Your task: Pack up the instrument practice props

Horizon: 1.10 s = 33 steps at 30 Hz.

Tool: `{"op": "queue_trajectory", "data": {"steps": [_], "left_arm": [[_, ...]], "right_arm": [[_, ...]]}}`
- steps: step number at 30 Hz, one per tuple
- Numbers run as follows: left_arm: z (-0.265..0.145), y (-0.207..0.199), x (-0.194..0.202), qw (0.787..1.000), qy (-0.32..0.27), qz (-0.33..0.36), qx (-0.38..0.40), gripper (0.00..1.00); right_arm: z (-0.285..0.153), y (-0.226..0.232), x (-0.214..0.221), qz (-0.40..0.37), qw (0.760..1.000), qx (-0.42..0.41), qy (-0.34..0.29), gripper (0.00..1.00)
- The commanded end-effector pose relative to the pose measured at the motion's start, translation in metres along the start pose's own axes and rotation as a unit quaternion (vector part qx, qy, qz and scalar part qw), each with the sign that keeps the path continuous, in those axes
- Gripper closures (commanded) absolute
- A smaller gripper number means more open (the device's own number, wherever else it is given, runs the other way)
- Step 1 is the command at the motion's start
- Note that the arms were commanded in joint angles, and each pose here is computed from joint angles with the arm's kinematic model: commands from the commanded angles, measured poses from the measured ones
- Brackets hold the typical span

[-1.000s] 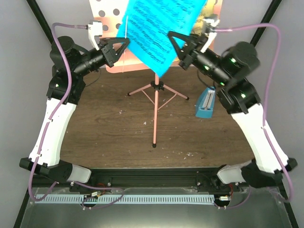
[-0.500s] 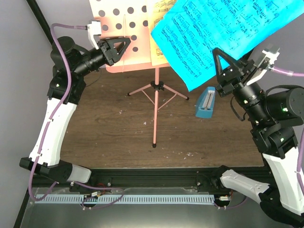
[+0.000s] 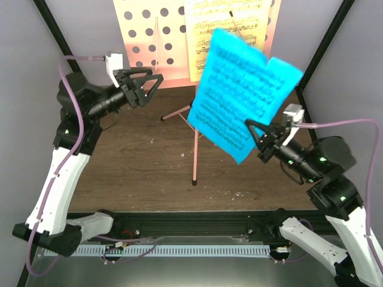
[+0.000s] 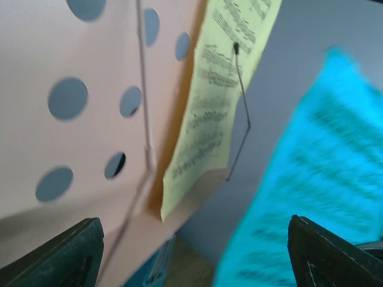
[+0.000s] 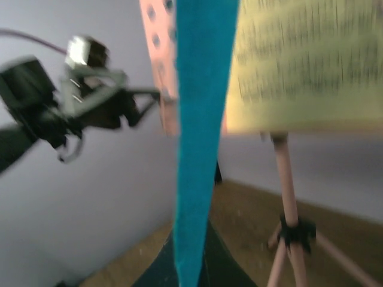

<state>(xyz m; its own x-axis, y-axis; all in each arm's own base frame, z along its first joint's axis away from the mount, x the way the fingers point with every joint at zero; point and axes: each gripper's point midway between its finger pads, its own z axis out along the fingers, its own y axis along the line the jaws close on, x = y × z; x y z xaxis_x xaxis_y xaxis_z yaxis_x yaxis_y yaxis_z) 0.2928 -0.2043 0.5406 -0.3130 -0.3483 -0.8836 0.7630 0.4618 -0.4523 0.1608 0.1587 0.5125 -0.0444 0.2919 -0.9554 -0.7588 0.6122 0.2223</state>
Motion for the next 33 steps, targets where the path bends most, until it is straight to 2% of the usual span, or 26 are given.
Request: {"op": "queue_trajectory", "data": {"steps": [1,7,15,21,25,30,33], "left_arm": [[-0.024,-0.027,0.011,0.998,-0.001,0.054,0.038,0.14],[-0.054,-0.034,0.051,0.996,0.018,0.077,0.042,0.14],[-0.075,0.028,0.146,0.995,0.085,-0.008,-0.053,0.14],[-0.092,0.068,0.186,0.981,0.128,-0.011,-0.144,0.14],[-0.096,0.092,0.197,0.968,0.157,0.006,-0.197,0.14],[-0.104,0.114,0.193,0.950,0.174,0.056,-0.254,0.13],[-0.107,0.123,0.191,0.941,0.178,0.082,-0.277,0.13]], "right_arm": [[0.000,-0.027,0.082,0.060,0.991,0.043,0.108,0.99],[-0.001,-0.062,0.173,0.123,0.963,0.112,0.213,0.99],[-0.021,-0.108,0.301,0.209,0.884,0.228,0.349,0.99],[-0.040,-0.129,0.353,0.249,0.835,0.292,0.394,0.99],[-0.061,-0.151,0.378,0.313,0.794,0.332,0.401,0.99],[-0.096,-0.176,0.384,0.385,0.744,0.412,0.358,0.99],[-0.125,-0.187,0.378,0.414,0.692,0.499,0.318,0.99]]}}
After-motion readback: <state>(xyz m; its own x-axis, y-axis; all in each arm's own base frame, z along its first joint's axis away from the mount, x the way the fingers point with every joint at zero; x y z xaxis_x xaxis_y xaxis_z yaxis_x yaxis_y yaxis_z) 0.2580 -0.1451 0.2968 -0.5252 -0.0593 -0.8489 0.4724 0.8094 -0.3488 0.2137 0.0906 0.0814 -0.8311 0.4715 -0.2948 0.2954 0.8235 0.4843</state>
